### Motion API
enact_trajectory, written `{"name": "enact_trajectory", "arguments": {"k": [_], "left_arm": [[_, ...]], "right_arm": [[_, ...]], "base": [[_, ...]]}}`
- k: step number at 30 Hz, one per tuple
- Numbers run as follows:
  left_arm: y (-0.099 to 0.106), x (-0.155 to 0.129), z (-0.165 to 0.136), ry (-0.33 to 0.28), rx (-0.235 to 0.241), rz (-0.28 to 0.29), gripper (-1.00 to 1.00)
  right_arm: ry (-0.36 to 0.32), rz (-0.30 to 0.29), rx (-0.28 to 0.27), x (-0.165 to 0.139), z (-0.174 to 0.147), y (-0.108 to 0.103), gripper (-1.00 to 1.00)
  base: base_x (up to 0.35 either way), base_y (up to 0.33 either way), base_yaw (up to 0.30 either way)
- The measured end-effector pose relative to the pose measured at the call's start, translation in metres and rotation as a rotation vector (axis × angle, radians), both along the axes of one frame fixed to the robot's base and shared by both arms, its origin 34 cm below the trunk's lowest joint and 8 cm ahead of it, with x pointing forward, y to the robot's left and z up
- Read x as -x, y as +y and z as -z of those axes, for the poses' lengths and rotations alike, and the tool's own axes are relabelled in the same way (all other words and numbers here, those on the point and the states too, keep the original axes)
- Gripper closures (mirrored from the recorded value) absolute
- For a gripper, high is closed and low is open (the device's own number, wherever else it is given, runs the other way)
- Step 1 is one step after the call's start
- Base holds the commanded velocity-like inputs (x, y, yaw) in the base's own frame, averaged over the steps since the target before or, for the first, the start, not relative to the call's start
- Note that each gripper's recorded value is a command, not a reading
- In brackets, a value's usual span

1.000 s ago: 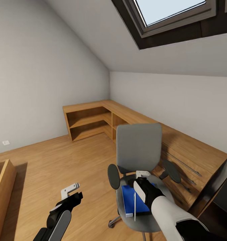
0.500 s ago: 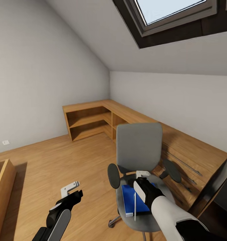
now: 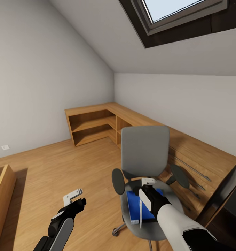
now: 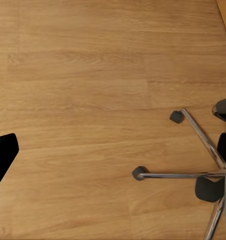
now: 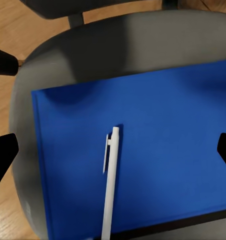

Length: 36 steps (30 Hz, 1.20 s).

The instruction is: In the bedroom, organize the workspace by keeping the computer under the desk, ensuring the monitor is on the desk, placing the keyboard on the desk next to the monitor, placing the mouse on the desk next to the keyboard, moving the folder from the swivel chair onto the desk next to the mouse, stacking the notebook on top of the folder with the pen on top of the notebook, and positioning the swivel chair next to the desk.

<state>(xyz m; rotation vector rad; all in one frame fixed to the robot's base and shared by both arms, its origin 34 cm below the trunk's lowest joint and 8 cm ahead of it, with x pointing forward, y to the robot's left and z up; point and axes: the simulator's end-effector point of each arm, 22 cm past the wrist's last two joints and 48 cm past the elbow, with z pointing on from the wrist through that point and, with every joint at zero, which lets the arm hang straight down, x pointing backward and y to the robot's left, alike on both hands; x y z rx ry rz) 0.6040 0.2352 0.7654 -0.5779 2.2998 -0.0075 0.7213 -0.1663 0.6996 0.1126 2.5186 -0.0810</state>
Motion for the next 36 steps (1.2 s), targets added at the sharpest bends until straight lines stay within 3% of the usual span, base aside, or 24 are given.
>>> {"name": "enact_trajectory", "arguments": {"k": [36], "left_arm": [[0.000,0.003,0.061,0.001,0.003,0.001,-1.00]], "right_arm": [[0.007,0.000,0.002,0.005,0.063,0.000,-1.00]], "base": [[0.000,0.000,0.000]]}}
